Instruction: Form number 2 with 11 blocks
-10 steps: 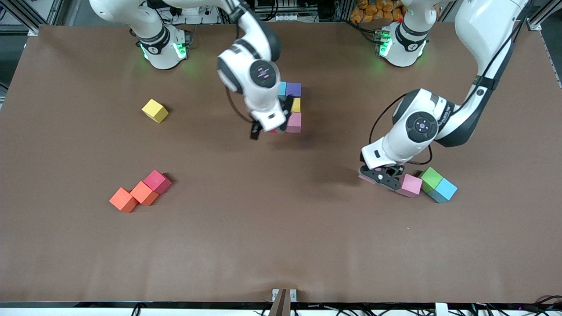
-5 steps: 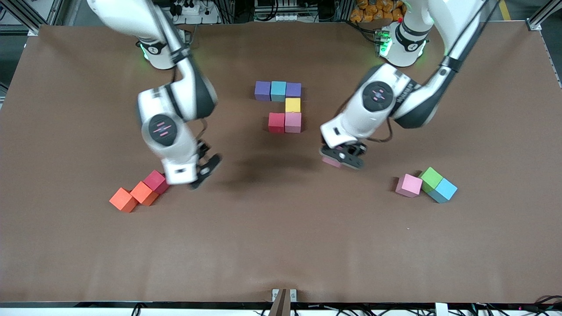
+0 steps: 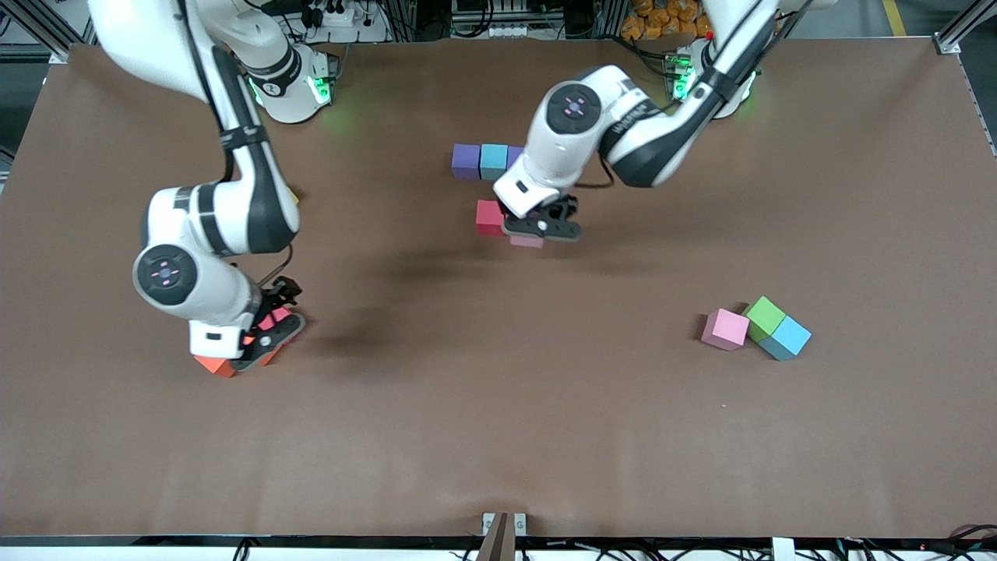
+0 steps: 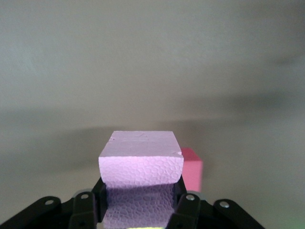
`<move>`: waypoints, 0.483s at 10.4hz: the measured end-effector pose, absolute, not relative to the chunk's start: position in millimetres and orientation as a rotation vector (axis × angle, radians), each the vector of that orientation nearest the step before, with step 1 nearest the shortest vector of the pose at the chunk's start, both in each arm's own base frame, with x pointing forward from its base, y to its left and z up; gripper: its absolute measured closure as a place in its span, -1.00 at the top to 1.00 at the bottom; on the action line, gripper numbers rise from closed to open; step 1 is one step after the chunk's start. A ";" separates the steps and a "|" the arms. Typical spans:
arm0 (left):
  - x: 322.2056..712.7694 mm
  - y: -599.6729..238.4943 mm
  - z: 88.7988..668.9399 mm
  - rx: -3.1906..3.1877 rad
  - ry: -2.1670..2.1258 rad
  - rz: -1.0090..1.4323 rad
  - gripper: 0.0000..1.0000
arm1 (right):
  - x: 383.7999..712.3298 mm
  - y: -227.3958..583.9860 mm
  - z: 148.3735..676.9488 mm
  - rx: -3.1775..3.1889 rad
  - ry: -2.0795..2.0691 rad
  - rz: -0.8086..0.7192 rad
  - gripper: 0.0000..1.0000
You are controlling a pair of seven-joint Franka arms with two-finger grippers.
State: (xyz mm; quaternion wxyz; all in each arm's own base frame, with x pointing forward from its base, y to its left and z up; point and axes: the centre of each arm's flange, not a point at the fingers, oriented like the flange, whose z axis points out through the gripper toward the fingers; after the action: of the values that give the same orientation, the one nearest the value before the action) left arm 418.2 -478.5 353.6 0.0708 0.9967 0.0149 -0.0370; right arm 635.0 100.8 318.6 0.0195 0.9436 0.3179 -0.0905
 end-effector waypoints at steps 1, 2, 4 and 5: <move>403.4 -493.9 352.9 2.986 0.182 -0.151 0.09 | 629.2 89.4 304.8 2.972 0.942 -0.289 1.00; 387.4 -508.8 350.7 2.976 0.313 -0.187 0.09 | 621.5 79.1 286.6 3.008 0.899 -0.252 1.00; 361.5 -535.6 346.2 2.943 0.579 -0.236 0.09 | 596.7 68.0 243.8 3.062 0.822 -0.209 1.00; 353.4 -547.7 342.7 2.911 0.727 -0.250 0.09 | 587.8 67.5 232.3 3.082 0.800 -0.217 1.00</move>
State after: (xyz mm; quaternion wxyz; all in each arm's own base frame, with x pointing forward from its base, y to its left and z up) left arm 353.4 -547.7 342.7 0.0652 0.9648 0.2408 -0.0827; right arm 587.8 67.5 232.3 -0.0248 0.9654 0.2505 -0.0679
